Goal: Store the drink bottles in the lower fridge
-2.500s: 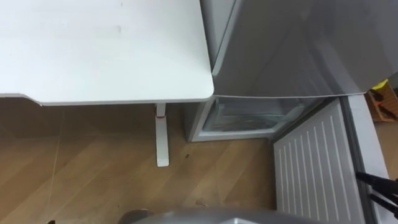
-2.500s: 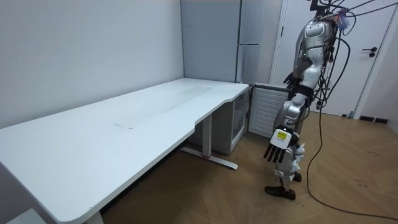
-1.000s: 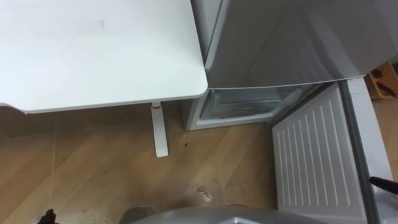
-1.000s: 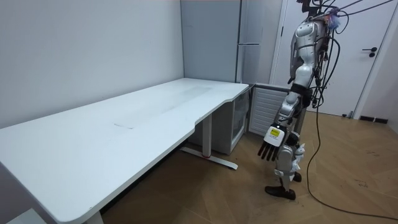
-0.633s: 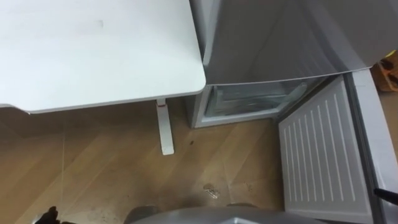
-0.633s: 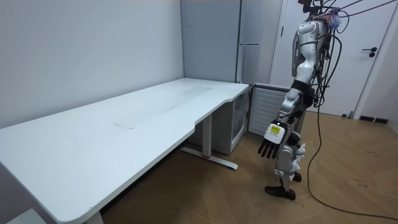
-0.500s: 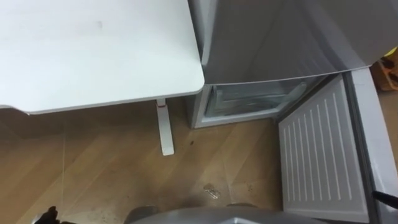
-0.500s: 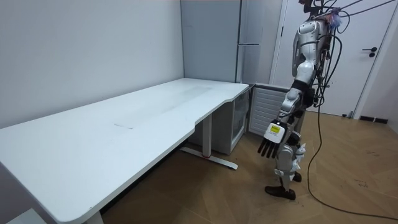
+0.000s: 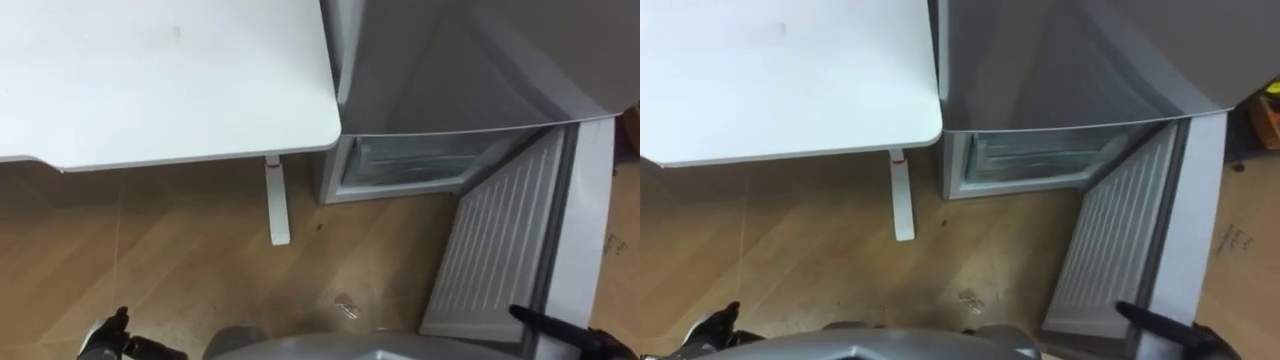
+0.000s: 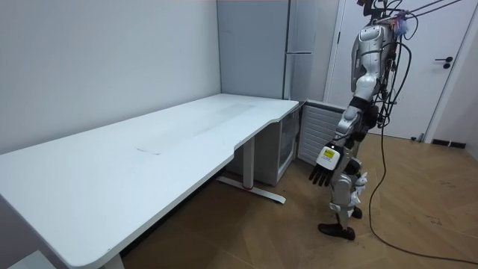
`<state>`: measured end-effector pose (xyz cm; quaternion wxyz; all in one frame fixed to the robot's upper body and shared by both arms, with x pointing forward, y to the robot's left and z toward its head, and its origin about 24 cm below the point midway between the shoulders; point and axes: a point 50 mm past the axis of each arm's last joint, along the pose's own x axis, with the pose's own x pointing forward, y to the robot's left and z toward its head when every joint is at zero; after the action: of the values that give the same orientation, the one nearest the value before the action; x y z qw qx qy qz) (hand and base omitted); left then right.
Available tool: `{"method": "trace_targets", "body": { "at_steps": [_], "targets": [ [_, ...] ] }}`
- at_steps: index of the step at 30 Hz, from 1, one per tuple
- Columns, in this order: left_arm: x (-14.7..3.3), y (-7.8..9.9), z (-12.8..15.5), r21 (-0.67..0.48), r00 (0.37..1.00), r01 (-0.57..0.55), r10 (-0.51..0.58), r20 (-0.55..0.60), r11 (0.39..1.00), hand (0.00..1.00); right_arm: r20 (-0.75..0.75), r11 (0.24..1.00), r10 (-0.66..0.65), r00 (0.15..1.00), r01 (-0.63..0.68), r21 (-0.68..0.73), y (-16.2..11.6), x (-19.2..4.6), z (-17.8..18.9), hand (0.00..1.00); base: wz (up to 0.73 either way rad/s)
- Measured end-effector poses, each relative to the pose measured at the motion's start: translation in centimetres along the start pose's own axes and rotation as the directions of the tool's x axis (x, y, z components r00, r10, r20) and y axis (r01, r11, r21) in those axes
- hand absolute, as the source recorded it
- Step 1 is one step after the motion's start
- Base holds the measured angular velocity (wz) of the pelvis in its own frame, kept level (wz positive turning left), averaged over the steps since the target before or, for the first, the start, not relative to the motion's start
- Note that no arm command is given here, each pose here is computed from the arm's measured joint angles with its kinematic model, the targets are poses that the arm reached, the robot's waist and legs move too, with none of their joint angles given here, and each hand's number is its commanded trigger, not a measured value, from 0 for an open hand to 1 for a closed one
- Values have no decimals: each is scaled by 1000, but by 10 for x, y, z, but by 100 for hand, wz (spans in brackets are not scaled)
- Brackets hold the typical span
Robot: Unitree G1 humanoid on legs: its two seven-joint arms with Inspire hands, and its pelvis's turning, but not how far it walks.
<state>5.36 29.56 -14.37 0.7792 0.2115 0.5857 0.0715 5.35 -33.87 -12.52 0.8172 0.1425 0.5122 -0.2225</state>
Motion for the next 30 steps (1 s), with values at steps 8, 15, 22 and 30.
{"method": "trace_targets", "body": {
  "at_steps": [8,15,22,30],
  "targets": [
    [0,-14,9,46,998,45,-47,52,998,0,27,995,93,995,-94,42,36,11,-3,0,-1],
    [1,-30,21,69,992,87,-92,84,994,0,51,992,106,993,-110,70,70,18,2,0,-17],
    [3,-36,26,110,990,108,-116,75,988,0,179,948,192,965,-229,220,176,15,55,0,-3],
    [-2,-48,0,155,990,140,-134,-47,978,0,313,862,412,856,-478,171,237,-7,108,0,35]
  ]
}}
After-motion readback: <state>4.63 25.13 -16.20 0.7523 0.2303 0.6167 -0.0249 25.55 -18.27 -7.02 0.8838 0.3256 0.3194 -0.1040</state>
